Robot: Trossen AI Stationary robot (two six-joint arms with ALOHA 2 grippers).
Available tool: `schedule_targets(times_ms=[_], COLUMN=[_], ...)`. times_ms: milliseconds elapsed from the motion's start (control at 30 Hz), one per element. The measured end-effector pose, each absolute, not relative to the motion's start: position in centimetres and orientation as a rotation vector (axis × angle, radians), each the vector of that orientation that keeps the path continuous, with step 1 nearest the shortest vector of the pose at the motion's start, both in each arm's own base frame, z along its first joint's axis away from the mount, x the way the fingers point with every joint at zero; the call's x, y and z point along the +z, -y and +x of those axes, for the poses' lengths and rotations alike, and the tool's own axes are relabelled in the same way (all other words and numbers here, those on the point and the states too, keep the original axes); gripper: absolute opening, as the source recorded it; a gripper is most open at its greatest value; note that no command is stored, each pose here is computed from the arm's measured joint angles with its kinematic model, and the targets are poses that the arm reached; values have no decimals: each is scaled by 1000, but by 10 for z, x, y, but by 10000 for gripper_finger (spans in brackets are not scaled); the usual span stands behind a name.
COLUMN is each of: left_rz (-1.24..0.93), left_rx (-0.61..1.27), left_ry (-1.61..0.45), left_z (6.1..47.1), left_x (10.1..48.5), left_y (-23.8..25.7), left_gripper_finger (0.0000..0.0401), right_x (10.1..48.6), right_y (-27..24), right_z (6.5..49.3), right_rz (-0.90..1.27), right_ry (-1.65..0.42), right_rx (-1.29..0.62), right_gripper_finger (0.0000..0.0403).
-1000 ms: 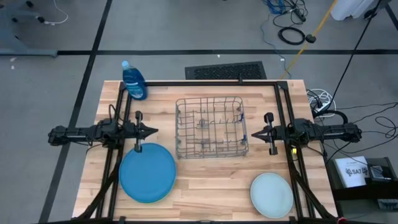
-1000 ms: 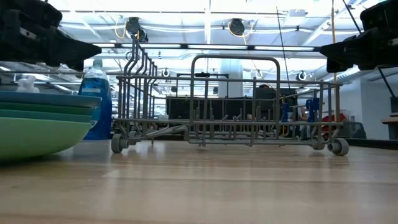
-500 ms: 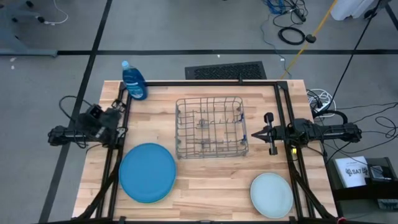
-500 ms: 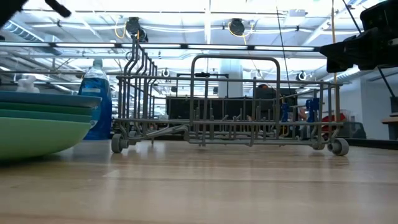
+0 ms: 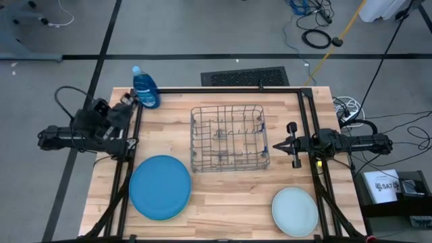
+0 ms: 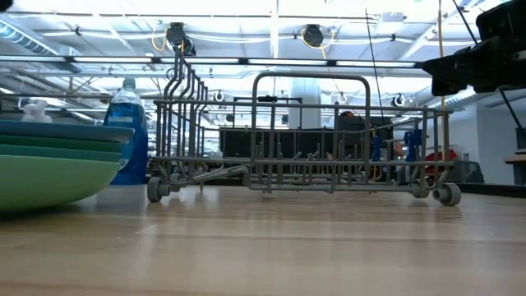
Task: Sort dishes
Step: Put the blue plate into the dish rack
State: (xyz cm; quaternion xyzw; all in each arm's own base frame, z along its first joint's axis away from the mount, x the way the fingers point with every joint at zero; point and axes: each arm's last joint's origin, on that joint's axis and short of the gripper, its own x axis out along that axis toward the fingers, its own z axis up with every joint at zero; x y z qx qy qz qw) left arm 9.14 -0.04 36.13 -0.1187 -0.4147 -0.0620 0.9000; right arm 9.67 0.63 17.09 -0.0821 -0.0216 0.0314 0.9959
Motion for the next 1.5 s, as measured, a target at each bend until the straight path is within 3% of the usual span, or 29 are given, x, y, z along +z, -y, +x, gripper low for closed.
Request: schedule_targets(times_ms=[200,500,633,833,1033,1233,1500], left_rz=[63,151,165,159,23,-137,-145], left_rx=[13,136,246,288,263,189,170], left_ry=[777,191,-36,-262,-648,-922,-1183], left_z=[119,147,138,118,103,108,129], left_x=[386,374,375,382,352,319,266], left_y=[0,-3,-7,-9,-7,-3,-1], left_gripper_finger=[0,4,31,103,153,157,157], right_x=[171,171,171,171,175,176,187], right_y=[-6,-6,-6,-5,-1,-1,-1], right_z=[97,97,97,97,96,96,95], right_rz=[-164,-164,-164,-211,-402,-420,-417], right_ry=[43,43,43,43,48,63,176], right_rx=[63,63,63,28,-144,-136,-162], right_gripper_finger=[4,4,4,4,4,4,4])
